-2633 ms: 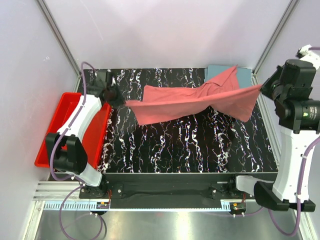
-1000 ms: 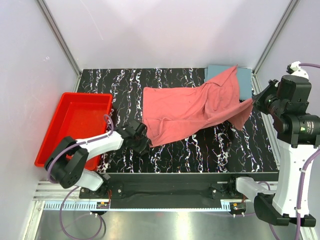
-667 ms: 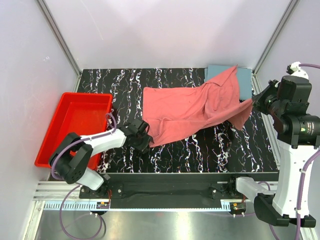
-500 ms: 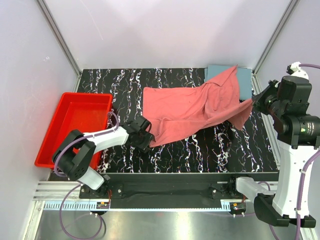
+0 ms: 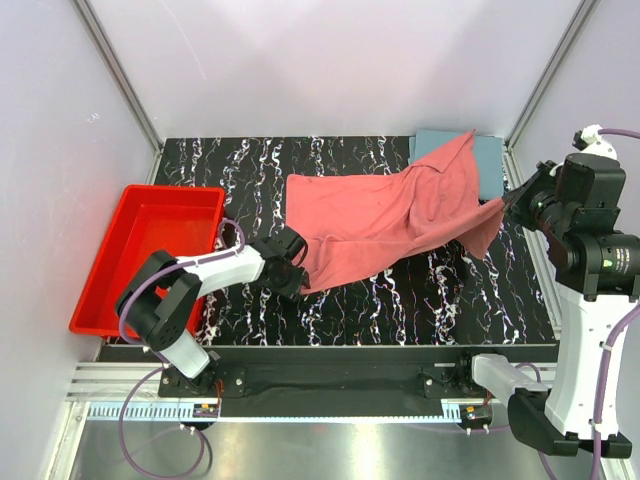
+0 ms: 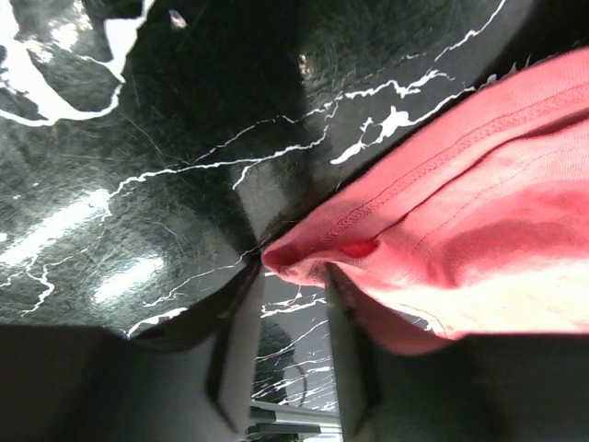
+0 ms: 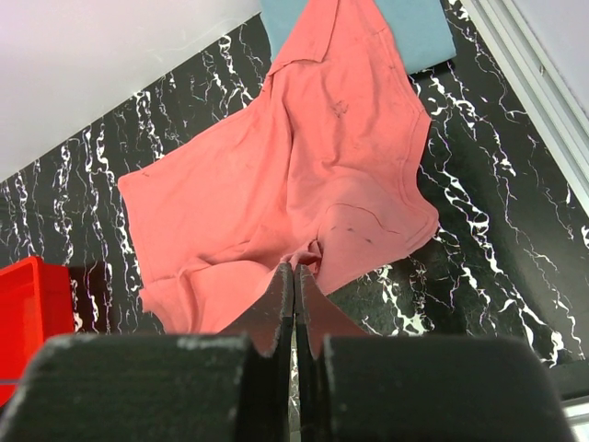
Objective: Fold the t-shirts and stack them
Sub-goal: Flatten the tshirt out
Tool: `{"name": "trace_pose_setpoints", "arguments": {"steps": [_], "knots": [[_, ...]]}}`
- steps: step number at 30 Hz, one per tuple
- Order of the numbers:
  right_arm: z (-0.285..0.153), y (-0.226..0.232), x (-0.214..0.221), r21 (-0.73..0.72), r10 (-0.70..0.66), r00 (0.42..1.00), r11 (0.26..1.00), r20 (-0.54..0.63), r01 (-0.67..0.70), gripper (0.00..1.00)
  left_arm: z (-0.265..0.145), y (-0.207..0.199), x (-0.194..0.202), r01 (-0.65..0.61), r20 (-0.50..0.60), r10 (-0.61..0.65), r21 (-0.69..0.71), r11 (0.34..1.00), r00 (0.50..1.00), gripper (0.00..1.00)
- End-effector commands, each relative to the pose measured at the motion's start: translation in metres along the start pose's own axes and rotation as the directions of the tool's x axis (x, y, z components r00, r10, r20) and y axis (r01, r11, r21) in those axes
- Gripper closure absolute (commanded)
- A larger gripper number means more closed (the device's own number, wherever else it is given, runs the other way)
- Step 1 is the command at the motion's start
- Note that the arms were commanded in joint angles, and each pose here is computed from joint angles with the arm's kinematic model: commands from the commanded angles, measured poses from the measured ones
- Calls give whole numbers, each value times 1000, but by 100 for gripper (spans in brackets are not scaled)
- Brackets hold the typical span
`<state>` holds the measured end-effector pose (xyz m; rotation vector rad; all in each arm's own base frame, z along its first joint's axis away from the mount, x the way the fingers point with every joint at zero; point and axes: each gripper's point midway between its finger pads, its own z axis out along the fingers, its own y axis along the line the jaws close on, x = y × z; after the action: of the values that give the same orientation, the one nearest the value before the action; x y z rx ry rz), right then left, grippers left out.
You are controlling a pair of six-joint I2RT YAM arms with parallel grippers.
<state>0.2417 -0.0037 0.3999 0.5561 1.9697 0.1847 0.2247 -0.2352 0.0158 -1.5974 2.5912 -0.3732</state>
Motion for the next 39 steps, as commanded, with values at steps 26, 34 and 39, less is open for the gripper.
{"name": "trace_pose_setpoints", "arguments": {"steps": [26,34,39], "knots": [[-9,38,-135,4,14,954,1000,299,-16,100,-349,-158,-174,-165,403,-130,618,768,906,100],[-56,36,-143,-46,66,917,998,394,-52,100,-368,-139,-155,-155,277,-75,719,678,958,100],[-60,41,-168,-64,86,871,996,484,-62,100,-443,-181,-180,-294,419,-116,784,547,901,100]]}}
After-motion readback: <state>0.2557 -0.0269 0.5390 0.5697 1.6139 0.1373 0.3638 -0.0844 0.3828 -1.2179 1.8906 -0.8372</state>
